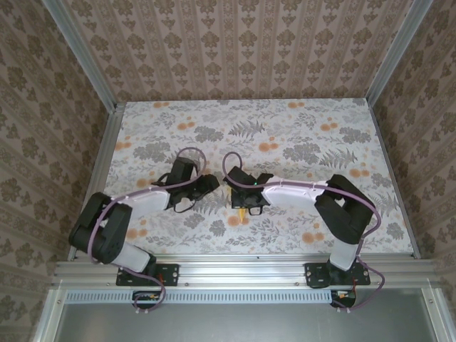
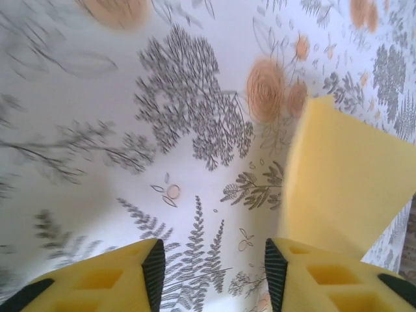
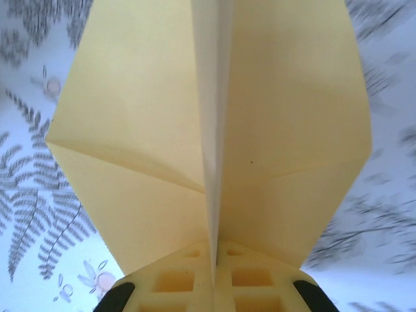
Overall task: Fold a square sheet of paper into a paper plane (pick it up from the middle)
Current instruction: Move the paper plane to the center of the table.
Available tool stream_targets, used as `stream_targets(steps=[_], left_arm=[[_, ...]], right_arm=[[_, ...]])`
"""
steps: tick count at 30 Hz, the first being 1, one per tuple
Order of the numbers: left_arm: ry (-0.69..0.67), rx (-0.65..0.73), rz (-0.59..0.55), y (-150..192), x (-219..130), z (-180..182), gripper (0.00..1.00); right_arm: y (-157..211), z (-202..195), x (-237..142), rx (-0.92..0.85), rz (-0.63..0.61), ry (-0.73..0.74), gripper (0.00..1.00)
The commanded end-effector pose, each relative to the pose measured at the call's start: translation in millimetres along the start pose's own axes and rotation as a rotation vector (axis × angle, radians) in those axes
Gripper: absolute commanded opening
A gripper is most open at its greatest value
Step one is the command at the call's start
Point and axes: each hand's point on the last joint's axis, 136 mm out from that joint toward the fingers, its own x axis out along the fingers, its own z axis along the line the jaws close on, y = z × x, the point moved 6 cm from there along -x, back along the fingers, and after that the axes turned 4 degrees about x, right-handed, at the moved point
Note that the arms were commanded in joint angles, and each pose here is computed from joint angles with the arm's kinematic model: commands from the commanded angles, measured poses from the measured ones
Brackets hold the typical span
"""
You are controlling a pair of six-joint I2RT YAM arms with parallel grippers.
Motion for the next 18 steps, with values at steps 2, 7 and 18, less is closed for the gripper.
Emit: stream_targets(steps=[2,7,18], left_arm=[[-0.147,-0.026,-0.006,-3,-22,39,0.53],[-0.196,-0.041,-0.056,-21,-47,54,0.62],[-0.279,-0.009,-0.097,-23,-71,56,0.72]], right_arm=[[-34,-31,-17,-0.088,-0.032,0.110,0.05],[-67,-57,-3,-0.092,0.016,0.089,0.06],[-94,-81,21,-0.075,0.066,0.150,0.09]])
